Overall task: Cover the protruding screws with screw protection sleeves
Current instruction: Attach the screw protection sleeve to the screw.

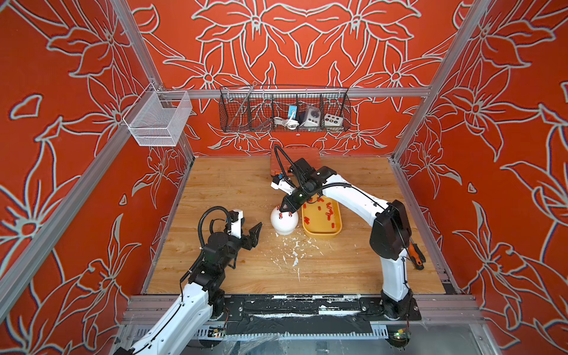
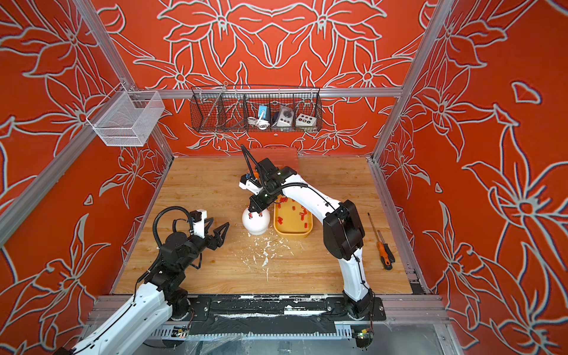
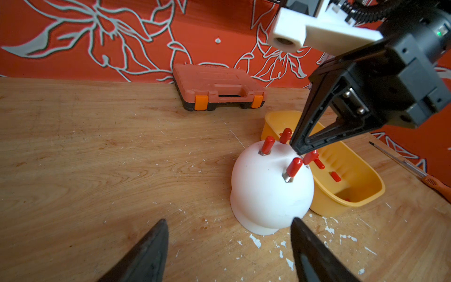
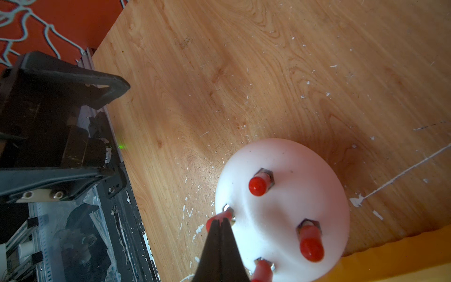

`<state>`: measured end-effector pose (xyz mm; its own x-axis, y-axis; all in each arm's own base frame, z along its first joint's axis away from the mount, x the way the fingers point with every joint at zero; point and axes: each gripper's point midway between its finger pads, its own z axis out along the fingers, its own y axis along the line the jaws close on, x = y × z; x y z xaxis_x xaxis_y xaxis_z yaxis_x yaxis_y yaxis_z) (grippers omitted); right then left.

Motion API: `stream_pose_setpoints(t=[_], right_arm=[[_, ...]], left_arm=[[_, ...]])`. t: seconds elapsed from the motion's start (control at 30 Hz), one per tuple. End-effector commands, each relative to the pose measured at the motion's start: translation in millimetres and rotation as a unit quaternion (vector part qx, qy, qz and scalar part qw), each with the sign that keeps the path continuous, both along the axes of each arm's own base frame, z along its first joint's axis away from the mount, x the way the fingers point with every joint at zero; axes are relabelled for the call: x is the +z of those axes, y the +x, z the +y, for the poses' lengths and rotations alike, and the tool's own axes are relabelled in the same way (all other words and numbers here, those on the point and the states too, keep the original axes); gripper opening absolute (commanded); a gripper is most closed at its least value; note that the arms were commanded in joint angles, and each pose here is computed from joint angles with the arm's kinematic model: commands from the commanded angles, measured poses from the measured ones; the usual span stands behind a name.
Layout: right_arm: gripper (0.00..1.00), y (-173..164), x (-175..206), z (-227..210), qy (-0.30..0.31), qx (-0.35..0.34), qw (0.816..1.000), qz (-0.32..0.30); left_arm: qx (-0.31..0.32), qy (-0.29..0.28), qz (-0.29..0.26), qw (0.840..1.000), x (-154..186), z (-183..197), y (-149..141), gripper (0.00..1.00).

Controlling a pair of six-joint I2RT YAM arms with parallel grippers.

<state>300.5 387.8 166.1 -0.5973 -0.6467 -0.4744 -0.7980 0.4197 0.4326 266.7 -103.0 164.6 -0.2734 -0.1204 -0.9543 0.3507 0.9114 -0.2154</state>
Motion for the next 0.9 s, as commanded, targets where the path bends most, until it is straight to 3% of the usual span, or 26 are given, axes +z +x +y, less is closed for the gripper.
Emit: stream_pose_setpoints(t=[0.0, 0.43, 0.73, 0.87], right_arm=[[0.00, 4.7, -5.0, -3.0, -0.013, 0.004, 1.000, -0.008], [0.00, 11.1, -16.3, -9.4, -0.039, -0.006, 0.999, -0.022], [0.00, 10.4, 24.5, -8.4, -0.003, -0.019, 0.999, -0.047], [0.00, -0.6, 32.3, -0.1, 0.025, -0.009, 0.999, -0.020]], left_arm=[[0.006, -0.007, -0.009, 1.000, 3.7, 1.9, 1.4, 0.76], [0.009, -0.008, -0.010, 1.000, 3.7, 2.7, 1.3, 0.77], [0.012, -0.009, -0.009, 1.000, 3.5, 3.5, 1.6, 0.77], [0.013, -0.010, -0.008, 1.000, 2.1, 3.9, 1.9, 0.78]])
